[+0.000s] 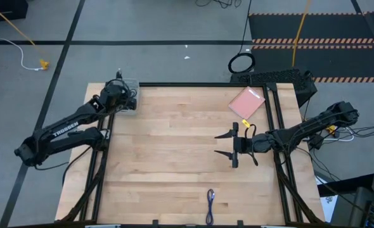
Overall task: Pick and place USB-C Cables
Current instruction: Put the black charger cable into the gray bin
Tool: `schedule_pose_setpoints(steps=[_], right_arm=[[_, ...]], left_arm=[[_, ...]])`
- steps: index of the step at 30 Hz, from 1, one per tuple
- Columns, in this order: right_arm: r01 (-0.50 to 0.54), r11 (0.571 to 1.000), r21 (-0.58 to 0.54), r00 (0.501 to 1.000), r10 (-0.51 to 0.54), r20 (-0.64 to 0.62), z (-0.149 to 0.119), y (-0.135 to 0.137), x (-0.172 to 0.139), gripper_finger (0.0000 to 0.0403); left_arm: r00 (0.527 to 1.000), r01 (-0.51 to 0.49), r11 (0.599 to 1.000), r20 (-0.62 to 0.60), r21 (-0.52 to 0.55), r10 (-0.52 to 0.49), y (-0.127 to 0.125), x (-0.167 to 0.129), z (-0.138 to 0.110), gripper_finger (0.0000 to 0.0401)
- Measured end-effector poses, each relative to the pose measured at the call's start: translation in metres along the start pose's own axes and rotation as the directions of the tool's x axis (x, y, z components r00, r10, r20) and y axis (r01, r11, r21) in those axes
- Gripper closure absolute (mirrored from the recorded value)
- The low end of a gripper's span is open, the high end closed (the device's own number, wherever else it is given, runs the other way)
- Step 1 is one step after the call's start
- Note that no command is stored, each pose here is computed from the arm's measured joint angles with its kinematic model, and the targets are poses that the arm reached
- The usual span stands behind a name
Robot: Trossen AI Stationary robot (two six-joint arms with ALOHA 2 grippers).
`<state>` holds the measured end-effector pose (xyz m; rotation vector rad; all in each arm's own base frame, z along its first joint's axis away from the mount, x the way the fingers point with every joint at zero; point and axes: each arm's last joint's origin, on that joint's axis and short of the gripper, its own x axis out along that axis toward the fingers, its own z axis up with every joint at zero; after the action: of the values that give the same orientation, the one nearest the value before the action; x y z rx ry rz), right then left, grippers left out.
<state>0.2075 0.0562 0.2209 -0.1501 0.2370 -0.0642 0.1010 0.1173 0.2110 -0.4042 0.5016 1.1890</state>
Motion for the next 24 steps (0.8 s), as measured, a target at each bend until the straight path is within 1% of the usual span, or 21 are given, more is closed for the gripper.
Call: schedule_pose_setpoints(steps=[5, 9, 14, 18, 24], right_arm=[[0.000, 1.000, 0.000, 1.000, 0.000, 0.000, 0.000, 0.000, 0.000, 0.0149], [0.000, 1.000, 0.000, 1.000, 0.000, 0.000, 0.000, 0.000, 0.000, 0.0149], [0.000, 1.000, 0.000, 1.000, 0.000, 0.000, 0.000, 0.000, 0.000, 0.0149], [0.000, 1.000, 0.000, 1.000, 0.000, 0.000, 0.000, 0.000, 0.000, 0.0149], [0.000, 1.000, 0.000, 1.000, 0.000, 0.000, 0.000, 0.000, 0.000, 0.0149]], left_arm=[[0.998, -0.025, 0.998, -0.056, -0.061, 0.022, 0.007, 0.011, -0.008, 0.0336], [0.992, -0.008, 0.997, -0.127, -0.081, -0.003, 0.007, 0.021, -0.012, 0.0336], [0.969, -0.021, 0.993, -0.245, -0.115, -0.008, 0.010, 0.038, -0.020, 0.0336], [0.945, -0.061, 0.993, -0.326, -0.103, 0.025, 0.010, 0.050, -0.025, 0.0336], [0.921, -0.090, 0.991, -0.386, -0.104, 0.043, 0.008, 0.053, -0.019, 0.0336]])
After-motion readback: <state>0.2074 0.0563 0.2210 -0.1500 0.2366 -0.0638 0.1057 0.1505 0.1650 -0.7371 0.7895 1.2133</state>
